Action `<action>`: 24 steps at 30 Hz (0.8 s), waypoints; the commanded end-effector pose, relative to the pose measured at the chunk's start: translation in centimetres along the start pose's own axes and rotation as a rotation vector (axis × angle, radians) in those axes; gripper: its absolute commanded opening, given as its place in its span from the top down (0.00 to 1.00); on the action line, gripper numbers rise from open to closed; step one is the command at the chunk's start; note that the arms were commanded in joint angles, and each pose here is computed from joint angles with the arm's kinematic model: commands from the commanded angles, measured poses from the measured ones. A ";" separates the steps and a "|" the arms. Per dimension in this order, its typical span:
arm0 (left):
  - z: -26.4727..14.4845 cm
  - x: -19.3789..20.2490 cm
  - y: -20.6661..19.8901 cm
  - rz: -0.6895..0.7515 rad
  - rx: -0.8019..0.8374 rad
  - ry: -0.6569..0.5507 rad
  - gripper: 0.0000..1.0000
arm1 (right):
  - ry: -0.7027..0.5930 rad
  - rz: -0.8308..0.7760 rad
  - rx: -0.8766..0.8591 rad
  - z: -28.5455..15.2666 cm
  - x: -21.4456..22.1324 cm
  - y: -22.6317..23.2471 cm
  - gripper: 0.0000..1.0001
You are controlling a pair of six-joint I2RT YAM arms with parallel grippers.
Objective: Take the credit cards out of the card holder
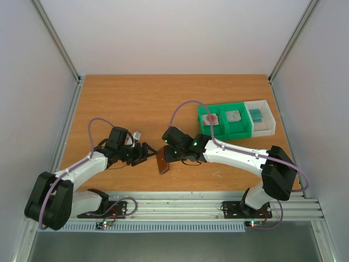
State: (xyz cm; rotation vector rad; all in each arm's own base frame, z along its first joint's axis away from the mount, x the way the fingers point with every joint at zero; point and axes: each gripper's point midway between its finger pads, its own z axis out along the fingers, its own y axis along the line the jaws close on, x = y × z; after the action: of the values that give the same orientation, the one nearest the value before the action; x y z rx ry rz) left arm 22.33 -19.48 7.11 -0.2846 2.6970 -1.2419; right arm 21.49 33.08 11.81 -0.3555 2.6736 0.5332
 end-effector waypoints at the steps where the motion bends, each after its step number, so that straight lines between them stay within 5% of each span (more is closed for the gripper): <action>1: -1.7 0.4 -1.8 0.085 0.035 -0.025 0.22 | -0.043 0.050 -0.106 -1.2 -1.0 2.1 0.99; 13: -0.5 1.8 0.7 0.063 -0.007 0.033 0.22 | -0.024 0.097 -0.186 -0.9 -0.3 2.8 0.99; 24: -1.1 1.7 -1.2 0.103 0.097 -0.006 0.19 | -0.047 0.110 -0.260 -2.2 -0.6 3.8 0.99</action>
State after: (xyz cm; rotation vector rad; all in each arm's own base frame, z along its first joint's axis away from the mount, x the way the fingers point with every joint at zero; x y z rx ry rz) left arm 20.20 -19.00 7.30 -0.2021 2.6885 -1.2541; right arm 20.16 35.07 13.89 -0.2844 2.6349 0.8290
